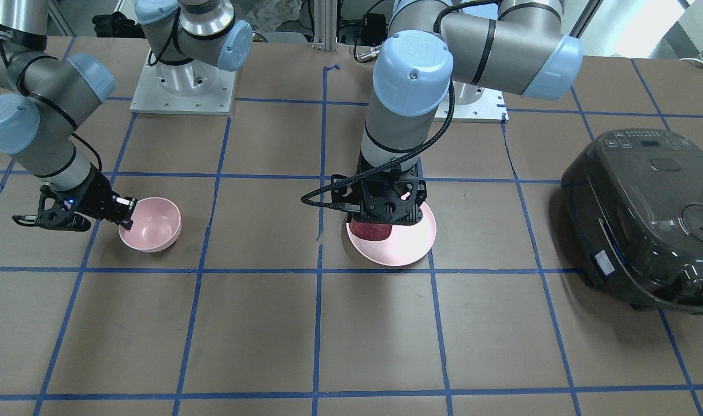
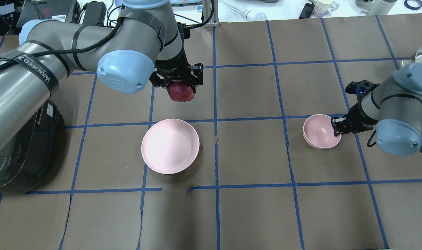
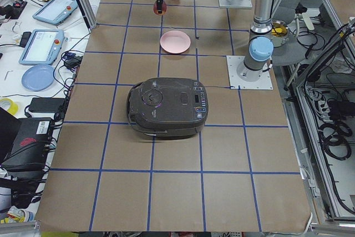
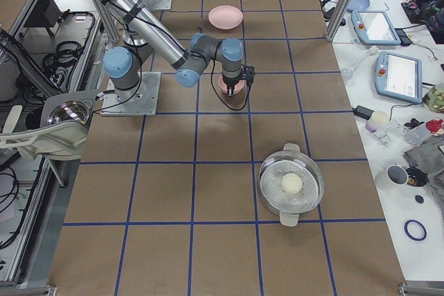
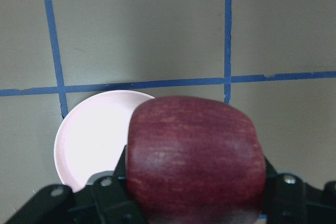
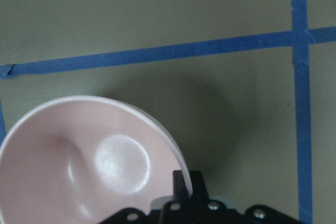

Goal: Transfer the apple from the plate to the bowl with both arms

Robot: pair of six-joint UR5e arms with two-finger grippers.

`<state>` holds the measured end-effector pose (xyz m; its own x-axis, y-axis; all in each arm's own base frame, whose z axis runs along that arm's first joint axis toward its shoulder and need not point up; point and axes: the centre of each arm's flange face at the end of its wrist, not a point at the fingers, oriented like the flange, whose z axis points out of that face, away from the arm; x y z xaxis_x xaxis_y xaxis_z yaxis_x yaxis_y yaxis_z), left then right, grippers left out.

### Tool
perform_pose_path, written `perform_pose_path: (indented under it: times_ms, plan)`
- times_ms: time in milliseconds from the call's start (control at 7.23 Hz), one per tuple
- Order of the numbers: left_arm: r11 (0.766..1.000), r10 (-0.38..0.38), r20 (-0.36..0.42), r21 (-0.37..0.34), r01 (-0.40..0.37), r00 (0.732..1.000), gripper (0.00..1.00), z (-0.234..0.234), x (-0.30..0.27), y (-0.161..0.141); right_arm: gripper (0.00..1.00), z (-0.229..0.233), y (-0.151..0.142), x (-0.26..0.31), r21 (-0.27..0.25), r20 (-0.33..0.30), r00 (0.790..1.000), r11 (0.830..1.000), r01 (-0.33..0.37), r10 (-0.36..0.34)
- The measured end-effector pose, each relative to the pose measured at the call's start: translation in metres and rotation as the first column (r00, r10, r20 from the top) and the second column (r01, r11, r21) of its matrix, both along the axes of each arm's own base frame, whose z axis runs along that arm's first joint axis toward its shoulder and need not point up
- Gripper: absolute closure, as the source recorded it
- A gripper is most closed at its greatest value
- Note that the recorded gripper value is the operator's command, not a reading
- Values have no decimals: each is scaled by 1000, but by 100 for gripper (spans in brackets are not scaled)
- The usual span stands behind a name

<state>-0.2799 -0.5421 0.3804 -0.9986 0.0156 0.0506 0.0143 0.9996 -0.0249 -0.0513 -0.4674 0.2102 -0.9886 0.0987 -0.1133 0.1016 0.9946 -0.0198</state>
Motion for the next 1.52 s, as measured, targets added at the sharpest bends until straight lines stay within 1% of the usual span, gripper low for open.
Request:
perform_pose_path:
  times_ms: [277, 415, 692, 969, 1107, 1245, 1384, 1522]
  plan:
    - [1000, 2, 2, 2, -2, 1000, 100, -1, 2, 1, 100, 10, -7, 12, -18, 6, 1000, 1000, -6, 6]
    - [1000, 4, 3, 1, -4, 1000, 100, 0, 4, 2, 100, 16, -14, 34, -29, 18, 1000, 1000, -6, 7]
    - [1000, 7, 6, 0, -7, 1000, 100, 0, 6, 2, 100, 25, -21, 116, -35, 65, 998, 999, 2, 0]
    - [1000, 11, 5, -6, -11, 1000, 100, 3, 8, 2, 100, 23, -9, 192, -22, 85, 996, 999, -29, 31]
    - [1000, 12, 2, -6, -12, 1000, 100, 4, 9, 2, 89, 20, -4, 214, -17, 86, 995, 998, -55, 56]
    - [1000, 14, 0, -7, -14, 1000, 100, 5, 9, 2, 26, 15, -1, 225, -11, 87, 994, 997, -71, 72]
    - [1000, 16, -1, -9, -16, 1000, 100, 6, 10, 1, 0, 12, 1, 230, -6, 87, 993, 997, -79, 79]
    - [1000, 16, -2, -12, -16, 1000, 100, 8, 10, 1, 0, 11, 1, 232, -6, 86, 993, 997, -77, 77]
